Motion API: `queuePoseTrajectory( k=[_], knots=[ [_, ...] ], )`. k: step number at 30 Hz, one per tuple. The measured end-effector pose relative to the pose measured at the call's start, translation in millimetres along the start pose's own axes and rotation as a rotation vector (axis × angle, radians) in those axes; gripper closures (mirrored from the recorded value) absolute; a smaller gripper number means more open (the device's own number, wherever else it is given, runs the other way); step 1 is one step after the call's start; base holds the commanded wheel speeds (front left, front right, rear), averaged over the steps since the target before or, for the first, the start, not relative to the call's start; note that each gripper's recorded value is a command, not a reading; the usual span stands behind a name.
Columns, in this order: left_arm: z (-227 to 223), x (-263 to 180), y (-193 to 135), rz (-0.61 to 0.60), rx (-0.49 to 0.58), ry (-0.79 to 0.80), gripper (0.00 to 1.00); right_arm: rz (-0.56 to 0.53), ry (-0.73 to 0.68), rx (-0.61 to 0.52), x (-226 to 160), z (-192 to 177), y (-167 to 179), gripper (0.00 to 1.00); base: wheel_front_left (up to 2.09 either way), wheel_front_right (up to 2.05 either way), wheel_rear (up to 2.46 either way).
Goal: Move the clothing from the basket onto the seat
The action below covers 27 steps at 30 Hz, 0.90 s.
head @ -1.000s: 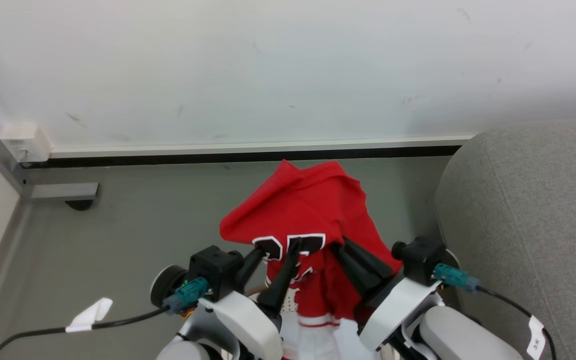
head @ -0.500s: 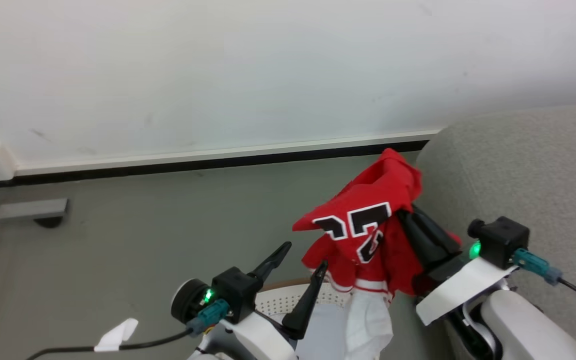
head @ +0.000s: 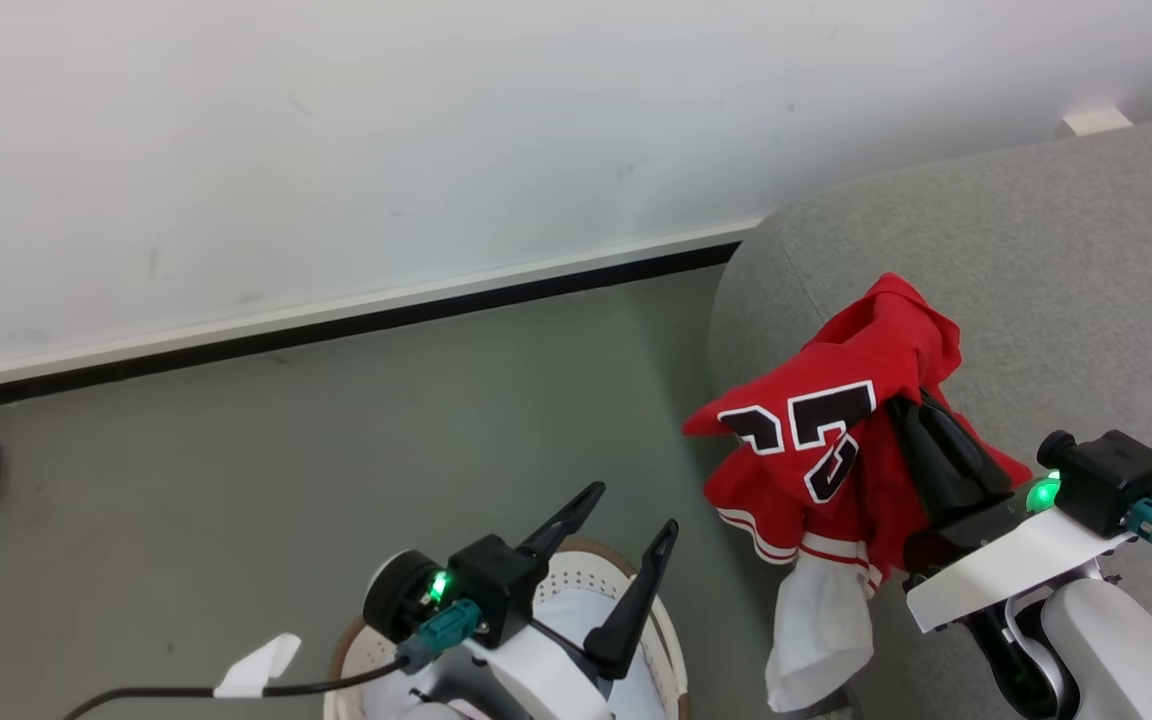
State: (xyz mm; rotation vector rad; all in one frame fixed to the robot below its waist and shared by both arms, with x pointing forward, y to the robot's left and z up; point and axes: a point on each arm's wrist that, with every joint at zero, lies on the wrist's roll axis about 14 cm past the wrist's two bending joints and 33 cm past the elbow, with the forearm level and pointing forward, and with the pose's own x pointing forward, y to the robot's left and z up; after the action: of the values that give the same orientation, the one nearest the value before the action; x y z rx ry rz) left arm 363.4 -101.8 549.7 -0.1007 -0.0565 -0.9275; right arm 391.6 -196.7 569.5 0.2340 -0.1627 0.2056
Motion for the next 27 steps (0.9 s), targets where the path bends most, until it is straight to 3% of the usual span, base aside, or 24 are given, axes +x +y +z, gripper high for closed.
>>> queuePoseTrajectory(
  k=[12, 20, 27],
  knots=[
    [-11, 22, 6, -0.059, -0.023, 0.006, 0.00, -0.105, -0.009, -0.018, 15, 1, -42, 1.00, 0.00, 0.00, 0.00],
    [-26, 50, 40, -0.102, -0.022, -0.005, 0.00, -0.293, -0.080, -0.049, 81, 23, -128, 1.00, 0.00, 0.00, 0.00],
    [-66, 62, 81, -0.074, -0.073, 0.024, 0.00, -0.539, -0.175, -0.124, 128, 55, -230, 1.00, 0.00, 0.00, 0.00]
  ],
)
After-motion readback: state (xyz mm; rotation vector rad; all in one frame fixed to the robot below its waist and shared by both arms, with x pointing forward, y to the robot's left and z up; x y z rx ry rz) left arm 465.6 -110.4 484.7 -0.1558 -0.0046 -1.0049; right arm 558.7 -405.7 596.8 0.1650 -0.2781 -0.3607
